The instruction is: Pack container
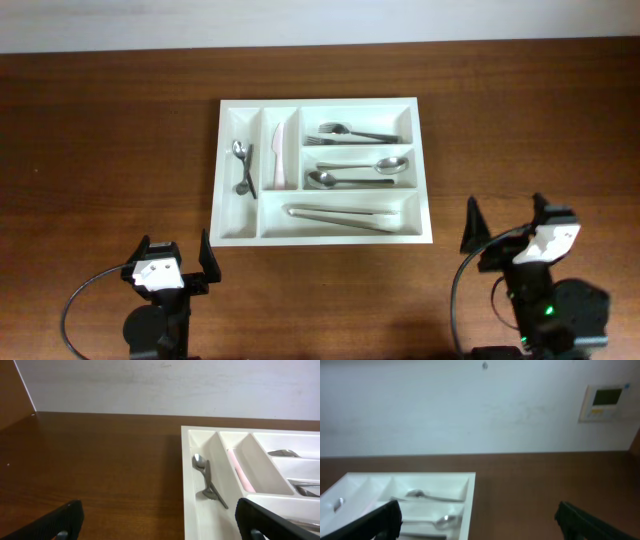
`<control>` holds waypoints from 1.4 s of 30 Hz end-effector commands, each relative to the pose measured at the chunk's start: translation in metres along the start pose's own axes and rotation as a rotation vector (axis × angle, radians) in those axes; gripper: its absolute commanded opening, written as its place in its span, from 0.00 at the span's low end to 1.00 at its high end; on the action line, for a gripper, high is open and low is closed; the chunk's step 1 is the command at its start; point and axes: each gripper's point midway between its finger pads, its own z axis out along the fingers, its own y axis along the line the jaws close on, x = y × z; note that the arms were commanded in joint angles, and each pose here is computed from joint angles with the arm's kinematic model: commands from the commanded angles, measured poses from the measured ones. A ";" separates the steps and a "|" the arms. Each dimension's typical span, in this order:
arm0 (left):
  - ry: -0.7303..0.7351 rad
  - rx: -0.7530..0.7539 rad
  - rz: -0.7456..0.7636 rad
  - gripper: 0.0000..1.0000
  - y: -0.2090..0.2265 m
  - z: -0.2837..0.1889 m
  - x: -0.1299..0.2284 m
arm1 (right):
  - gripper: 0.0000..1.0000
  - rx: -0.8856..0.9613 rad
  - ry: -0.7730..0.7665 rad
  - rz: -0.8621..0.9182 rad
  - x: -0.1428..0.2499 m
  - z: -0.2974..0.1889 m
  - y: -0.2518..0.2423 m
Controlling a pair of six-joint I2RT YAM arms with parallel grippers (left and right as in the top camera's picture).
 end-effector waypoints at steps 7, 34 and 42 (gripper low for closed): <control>0.000 -0.011 0.015 0.99 0.002 0.000 0.002 | 0.99 -0.028 0.053 -0.017 0.072 0.003 0.002; -0.001 -0.011 0.014 0.99 0.002 0.000 0.002 | 0.99 -0.061 0.115 -0.059 0.126 0.010 0.005; 0.000 -0.011 0.015 0.99 0.002 0.000 0.002 | 0.99 -0.042 0.117 -0.094 0.126 0.010 0.001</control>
